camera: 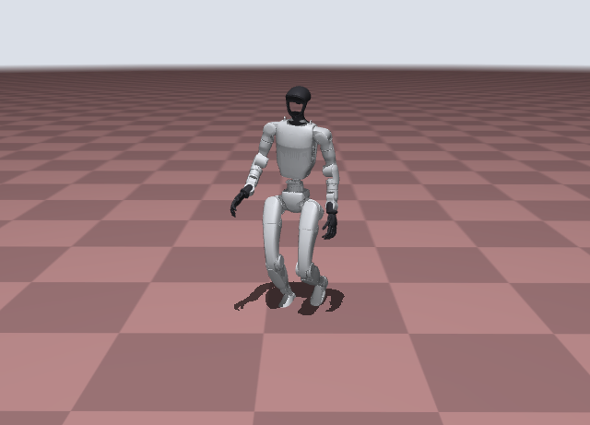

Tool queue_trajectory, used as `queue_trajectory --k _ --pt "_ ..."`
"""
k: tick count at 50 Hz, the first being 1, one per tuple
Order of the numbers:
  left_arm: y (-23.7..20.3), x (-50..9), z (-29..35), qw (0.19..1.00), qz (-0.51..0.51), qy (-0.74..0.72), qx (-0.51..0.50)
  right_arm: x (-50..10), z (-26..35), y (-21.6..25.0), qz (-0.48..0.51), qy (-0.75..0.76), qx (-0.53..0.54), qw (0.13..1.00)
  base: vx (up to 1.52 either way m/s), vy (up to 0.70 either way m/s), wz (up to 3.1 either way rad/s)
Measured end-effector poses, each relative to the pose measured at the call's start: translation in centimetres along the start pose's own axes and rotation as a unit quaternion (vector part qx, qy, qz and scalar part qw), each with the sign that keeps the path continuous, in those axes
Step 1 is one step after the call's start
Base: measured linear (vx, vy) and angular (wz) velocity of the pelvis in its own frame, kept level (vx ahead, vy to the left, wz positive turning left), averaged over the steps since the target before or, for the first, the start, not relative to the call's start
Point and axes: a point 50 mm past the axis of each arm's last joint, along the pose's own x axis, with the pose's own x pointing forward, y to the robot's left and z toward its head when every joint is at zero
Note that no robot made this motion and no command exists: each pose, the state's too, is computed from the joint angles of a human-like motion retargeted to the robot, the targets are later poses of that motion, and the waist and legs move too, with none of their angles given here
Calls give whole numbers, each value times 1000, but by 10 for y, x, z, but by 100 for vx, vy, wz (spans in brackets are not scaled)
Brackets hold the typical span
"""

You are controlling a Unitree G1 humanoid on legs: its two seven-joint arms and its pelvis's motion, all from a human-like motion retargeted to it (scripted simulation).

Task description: Walk

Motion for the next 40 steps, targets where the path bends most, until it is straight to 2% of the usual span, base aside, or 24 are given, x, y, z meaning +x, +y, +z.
queue_trajectory --k 5,13,18,22,31,40 --pt "7 9 49 996 28 -88 -7 -16 -26 8 10 42 24 999 -15 -5 6" --pt "24 6 171 958 53 -282 -23 -28 -50 10 9 98 79 992 -9 -2 35" --pt "20 0 194 944 40 -326 -20 -32 -57 13 13 116 81 990 -2 -1 9" --pt "8 6 166 960 26 -280 -7 -28 -52 18 17 111 63 992 -6 -4 10" --pt "-19 11 43 995 -29 -63 68 10 12 19 7 6 3 1000 -2 -1 -1" --pt "-18 -9 -28 996 -51 48 49 32 75 20 16 -89 3 996 6 2 20"
